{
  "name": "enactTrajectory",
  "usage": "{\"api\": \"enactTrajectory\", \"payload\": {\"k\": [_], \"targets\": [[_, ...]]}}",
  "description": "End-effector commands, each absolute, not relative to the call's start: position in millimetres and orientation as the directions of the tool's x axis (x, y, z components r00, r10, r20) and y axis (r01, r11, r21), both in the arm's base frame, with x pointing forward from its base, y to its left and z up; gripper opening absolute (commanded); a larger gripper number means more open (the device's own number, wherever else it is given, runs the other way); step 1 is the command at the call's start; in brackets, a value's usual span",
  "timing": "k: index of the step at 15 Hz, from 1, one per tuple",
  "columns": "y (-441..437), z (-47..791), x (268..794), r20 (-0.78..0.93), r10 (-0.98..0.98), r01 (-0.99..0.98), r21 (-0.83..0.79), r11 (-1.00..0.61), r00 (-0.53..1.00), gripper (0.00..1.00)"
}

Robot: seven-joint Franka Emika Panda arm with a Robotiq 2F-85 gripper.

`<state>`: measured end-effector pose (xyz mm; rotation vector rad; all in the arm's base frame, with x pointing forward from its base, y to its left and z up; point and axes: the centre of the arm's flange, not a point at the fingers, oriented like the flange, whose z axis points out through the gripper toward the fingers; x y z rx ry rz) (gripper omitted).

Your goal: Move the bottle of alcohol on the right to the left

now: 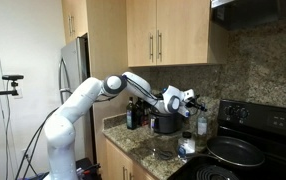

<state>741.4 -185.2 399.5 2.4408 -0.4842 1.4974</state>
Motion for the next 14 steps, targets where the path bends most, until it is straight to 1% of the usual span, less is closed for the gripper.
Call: {"api": "enactTrajectory", "payload": {"k": [1,5,9,14], "targets": [[-179,429,722,0.895,-0.168,-0.358,-0.01,-0.934,0.413,0.06],[-175,463,697,0.86,-0.199,-0.352,-0.024,-0.936,0.471,0.06],[-178,488,670,0.833,-0.159,-0.342,0.038,-0.939,0.53,0.06],[-173,492,630,0.709,-0.095,-0.227,0.094,-0.969,0.699,0.06]]}}
